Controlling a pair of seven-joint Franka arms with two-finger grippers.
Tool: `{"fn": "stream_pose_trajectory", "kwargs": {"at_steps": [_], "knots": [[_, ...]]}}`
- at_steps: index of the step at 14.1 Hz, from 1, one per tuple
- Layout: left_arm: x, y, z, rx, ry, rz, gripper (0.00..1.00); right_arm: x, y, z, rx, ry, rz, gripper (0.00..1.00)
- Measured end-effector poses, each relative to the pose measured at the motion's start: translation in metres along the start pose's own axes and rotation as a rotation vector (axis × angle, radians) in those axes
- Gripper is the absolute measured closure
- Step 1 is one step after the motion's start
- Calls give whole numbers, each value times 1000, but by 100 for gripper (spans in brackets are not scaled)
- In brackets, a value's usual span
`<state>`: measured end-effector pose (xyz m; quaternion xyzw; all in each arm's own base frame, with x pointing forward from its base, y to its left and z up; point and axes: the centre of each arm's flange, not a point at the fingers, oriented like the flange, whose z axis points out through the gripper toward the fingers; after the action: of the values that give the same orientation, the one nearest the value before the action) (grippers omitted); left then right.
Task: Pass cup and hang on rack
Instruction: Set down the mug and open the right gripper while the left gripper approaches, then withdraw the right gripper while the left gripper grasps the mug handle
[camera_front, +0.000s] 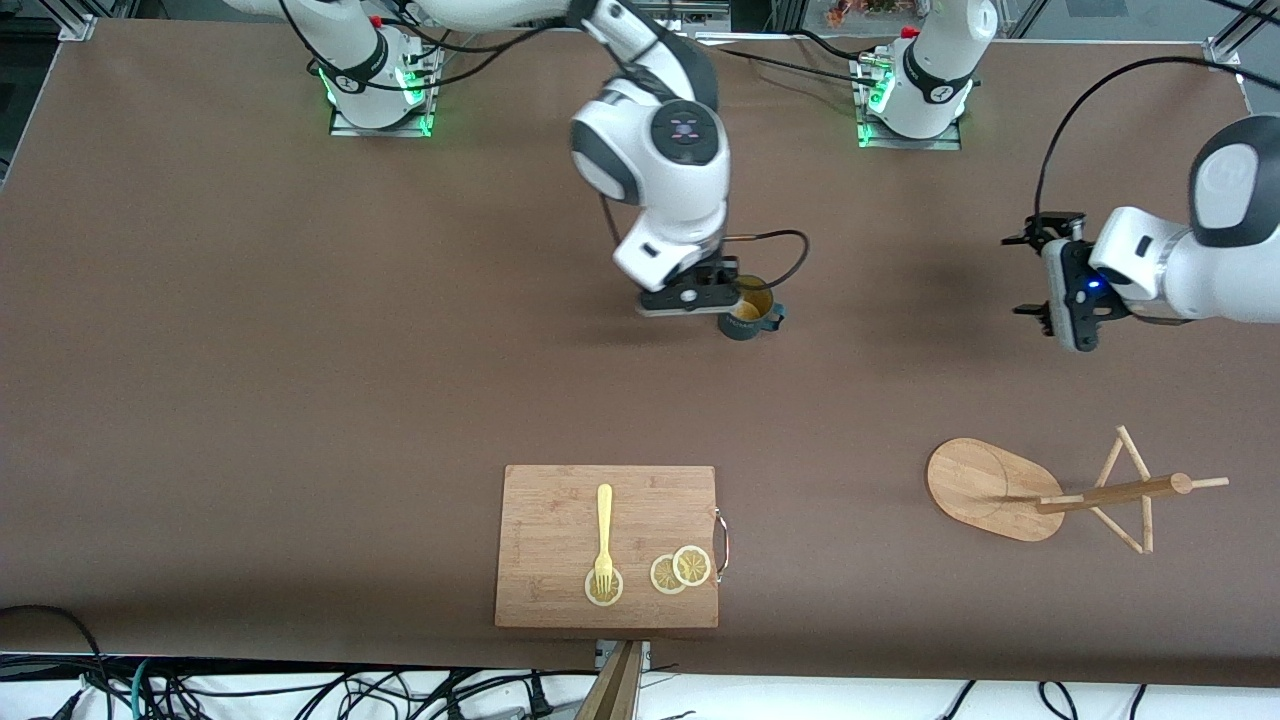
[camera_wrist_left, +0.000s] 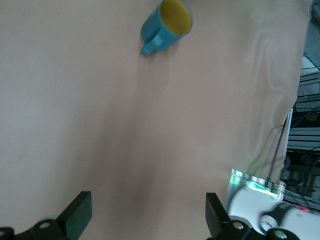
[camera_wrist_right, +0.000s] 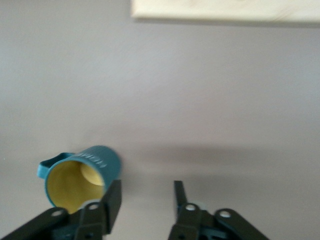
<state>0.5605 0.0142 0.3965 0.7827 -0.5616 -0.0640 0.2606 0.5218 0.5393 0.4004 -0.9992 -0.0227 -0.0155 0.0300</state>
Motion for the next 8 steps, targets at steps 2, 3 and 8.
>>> {"fn": "stream_pose_trajectory", "kwargs": {"at_steps": [2, 3, 8], "knots": [[-3, -8, 35, 2, 99, 110, 0, 51, 87, -59, 21, -32, -18, 22], [-4, -10, 50, 4, 140, 145, 0, 74, 133, -78, 28, -43, -8, 12], [10, -5, 139, 34, 358, 286, 0, 136, 319, -112, 37, -83, 91, 0]]}}
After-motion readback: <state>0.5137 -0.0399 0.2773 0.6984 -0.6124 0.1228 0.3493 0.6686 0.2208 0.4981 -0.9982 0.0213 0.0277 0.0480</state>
